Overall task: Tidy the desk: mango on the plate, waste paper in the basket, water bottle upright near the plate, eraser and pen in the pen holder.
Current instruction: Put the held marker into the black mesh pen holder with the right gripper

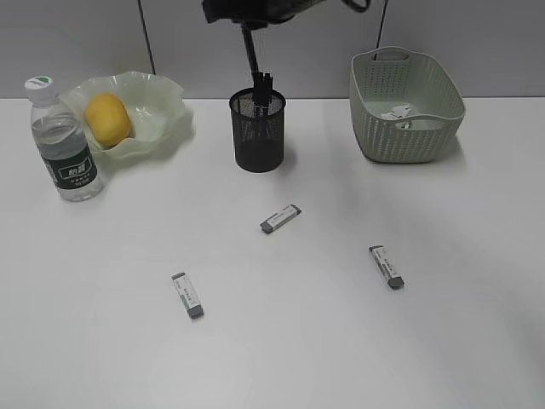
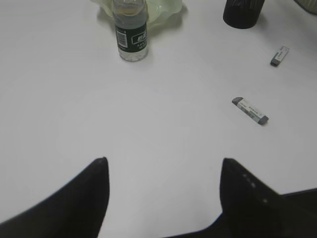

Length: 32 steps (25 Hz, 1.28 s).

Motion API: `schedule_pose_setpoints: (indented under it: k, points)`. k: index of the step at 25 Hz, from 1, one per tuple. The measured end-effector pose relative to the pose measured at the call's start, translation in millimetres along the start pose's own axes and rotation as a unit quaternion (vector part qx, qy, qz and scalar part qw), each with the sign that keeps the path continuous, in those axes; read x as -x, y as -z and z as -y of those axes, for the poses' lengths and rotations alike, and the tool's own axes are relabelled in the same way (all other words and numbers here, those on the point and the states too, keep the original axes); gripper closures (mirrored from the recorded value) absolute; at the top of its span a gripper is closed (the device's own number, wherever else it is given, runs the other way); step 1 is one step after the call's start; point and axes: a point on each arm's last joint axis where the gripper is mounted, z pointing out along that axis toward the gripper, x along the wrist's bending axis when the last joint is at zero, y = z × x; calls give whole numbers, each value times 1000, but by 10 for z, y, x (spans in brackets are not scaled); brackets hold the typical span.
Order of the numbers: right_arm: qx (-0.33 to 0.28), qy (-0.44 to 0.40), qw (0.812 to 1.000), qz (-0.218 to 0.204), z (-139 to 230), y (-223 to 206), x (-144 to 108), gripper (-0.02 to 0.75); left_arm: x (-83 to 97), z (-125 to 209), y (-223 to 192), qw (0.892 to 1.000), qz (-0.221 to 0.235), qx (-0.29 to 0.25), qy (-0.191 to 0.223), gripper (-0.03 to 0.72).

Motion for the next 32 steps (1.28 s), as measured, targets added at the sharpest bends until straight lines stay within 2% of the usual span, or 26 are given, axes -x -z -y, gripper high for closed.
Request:
schedule_pose_setpoints:
  k: [3,6,10,15,18,20,23,28,32]
  points:
    - [64,-3,998,-4,101,-67,20,604,0,0,0,1000,0,0,0,160]
    - [102,-11,995,2,226,-140,131,604,0,0,0,1000,0,0,0,160]
    - [116,-19,993,10,431,-313,252,604,0,0,0,1000,0,0,0,162]
    - [113,-20,993,9,655,-512,257,601,0,0,0,1000,0,0,0,165]
    - [101,-20,995,8,763,-586,254,539,0,0,0,1000,0,0,0,165]
    - [100,-20,995,8,776,-592,253,442,0,0,0,1000,0,0,0,169]
    - [103,-20,994,8,771,-591,253,335,0,0,0,1000,0,0,0,171]
    - [84,-20,996,11,651,-467,260,300,0,0,0,1000,0,0,0,171]
    - [33,-21,999,16,507,-252,272,299,0,0,0,1000,0,0,0,171]
